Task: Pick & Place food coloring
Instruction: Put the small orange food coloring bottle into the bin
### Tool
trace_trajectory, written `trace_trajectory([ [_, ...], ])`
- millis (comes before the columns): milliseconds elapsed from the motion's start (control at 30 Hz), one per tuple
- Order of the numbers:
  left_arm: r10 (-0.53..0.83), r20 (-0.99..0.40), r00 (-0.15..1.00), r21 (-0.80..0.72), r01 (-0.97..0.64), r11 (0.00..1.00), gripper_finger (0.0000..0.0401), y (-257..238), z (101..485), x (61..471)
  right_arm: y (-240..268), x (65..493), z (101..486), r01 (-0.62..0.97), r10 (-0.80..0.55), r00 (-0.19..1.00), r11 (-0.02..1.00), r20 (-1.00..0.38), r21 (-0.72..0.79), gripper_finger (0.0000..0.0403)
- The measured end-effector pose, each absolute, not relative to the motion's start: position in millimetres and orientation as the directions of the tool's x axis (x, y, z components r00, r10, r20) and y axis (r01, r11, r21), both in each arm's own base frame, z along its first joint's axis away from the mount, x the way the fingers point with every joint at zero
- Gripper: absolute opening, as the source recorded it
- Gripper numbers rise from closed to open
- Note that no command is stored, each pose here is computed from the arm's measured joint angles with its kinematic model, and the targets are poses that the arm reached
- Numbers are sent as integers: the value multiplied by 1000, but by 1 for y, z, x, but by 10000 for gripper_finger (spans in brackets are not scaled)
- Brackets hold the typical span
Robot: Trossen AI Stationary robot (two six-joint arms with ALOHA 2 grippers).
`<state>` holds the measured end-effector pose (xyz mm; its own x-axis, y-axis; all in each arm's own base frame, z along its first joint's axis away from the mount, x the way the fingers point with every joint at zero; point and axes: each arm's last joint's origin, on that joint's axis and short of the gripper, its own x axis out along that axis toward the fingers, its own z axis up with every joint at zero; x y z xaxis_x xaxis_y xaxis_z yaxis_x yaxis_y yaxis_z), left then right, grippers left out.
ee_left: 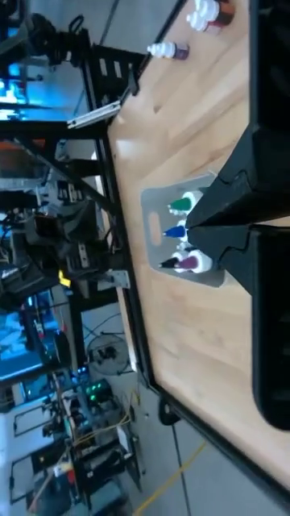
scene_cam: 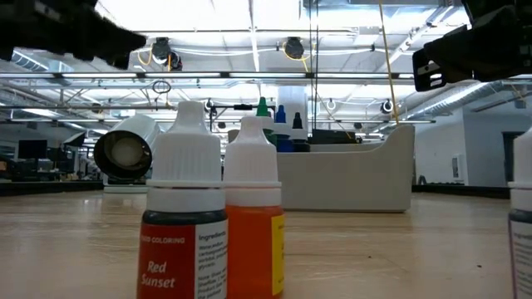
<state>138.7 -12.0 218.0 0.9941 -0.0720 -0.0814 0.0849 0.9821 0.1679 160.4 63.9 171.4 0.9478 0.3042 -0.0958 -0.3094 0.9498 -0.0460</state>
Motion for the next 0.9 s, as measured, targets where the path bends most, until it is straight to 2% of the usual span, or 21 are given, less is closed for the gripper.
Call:
trace_trajectory([
  [133, -89, -76, 993, 120, 98, 988, 1, -10, 194, 133, 64, 160, 171, -307, 301, 948, 951, -99, -47, 0],
  [367, -23, -23, 999, 106, 25, 994, 1, -8, 166, 127, 64, 160, 170, -306, 300, 947, 952, -110, -34, 0],
  [500, 27, -39, 999, 83, -24, 996, 5, -6, 164, 127, 64, 160, 169, -304, 299, 947, 952, -115, -29, 0],
  [700, 157, -40, 987, 46, -155, 987, 30, -3, 164, 127, 61, 161, 169, -200, 198, 973, 980, -120, -2, 0],
  [900, 172, -38, 984, -1, -172, 985, 36, -2, 164, 127, 68, 169, 185, -166, 158, 975, 985, -155, -39, 0],
])
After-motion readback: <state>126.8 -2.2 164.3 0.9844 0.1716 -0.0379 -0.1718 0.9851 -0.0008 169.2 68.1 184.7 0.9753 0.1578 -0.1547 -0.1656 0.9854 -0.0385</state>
